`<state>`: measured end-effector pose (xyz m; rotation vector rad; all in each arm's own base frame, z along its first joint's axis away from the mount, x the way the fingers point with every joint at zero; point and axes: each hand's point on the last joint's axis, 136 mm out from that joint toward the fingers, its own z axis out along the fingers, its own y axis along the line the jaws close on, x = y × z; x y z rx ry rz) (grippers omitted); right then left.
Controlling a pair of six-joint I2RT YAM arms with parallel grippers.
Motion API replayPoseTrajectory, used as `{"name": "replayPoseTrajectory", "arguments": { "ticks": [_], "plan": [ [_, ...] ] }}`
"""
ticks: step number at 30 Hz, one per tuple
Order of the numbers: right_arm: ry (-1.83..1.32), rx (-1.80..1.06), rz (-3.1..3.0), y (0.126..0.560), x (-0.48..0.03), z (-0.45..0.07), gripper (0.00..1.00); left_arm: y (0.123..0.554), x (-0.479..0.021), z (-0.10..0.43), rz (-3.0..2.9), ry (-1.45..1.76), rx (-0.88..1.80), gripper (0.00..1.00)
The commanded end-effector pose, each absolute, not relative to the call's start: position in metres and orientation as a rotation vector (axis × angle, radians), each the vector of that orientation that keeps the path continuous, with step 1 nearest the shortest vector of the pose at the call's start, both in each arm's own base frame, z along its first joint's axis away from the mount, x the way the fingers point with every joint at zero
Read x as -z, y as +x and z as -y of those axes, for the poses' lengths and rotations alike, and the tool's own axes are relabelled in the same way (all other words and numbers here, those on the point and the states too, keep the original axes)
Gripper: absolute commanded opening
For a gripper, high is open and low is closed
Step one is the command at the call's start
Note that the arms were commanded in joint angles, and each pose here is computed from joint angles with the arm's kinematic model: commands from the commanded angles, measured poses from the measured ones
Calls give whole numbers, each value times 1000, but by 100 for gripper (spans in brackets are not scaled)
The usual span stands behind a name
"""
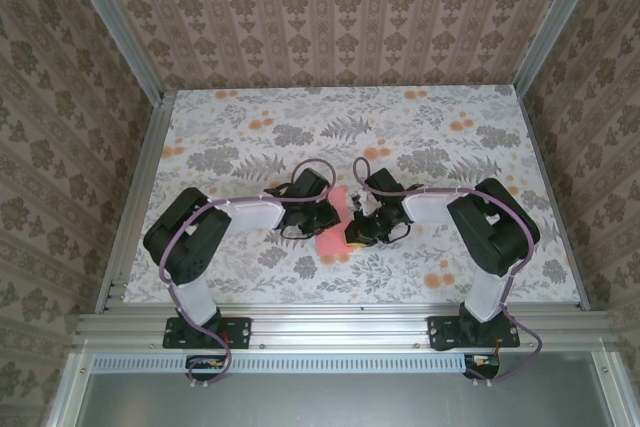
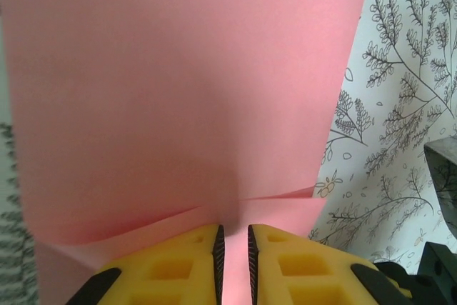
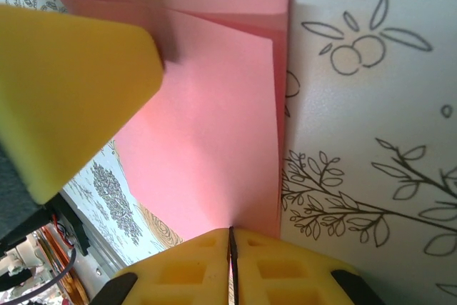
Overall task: Fold a paper plane with a square sheet of paper (pick it up from the middle)
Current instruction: Fold the triangle a second time at the center of the table.
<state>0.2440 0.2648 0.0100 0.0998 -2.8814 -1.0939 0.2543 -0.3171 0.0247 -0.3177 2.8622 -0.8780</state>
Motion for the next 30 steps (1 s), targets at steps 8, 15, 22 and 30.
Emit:
{"name": "replayPoseTrajectory", "arguments": {
  "ticks": [8, 15, 22, 30],
  "plan": [
    [14, 914, 2897, 230, 20, -246, 12, 247, -60, 338, -2797, -267, 1001, 19],
    [-1, 908, 2896, 229, 23, -245, 11, 240, -39, 344, -2786, -352, 1053, 16],
    [-6, 899, 2898, 229, 24, -244, 11, 235, -27, 342, -2788, -378, 1046, 15],
    [-11, 880, 2901, 228, 27, -242, 11, 235, -19, 336, -2736, -391, 1083, 17]
  ]
}}
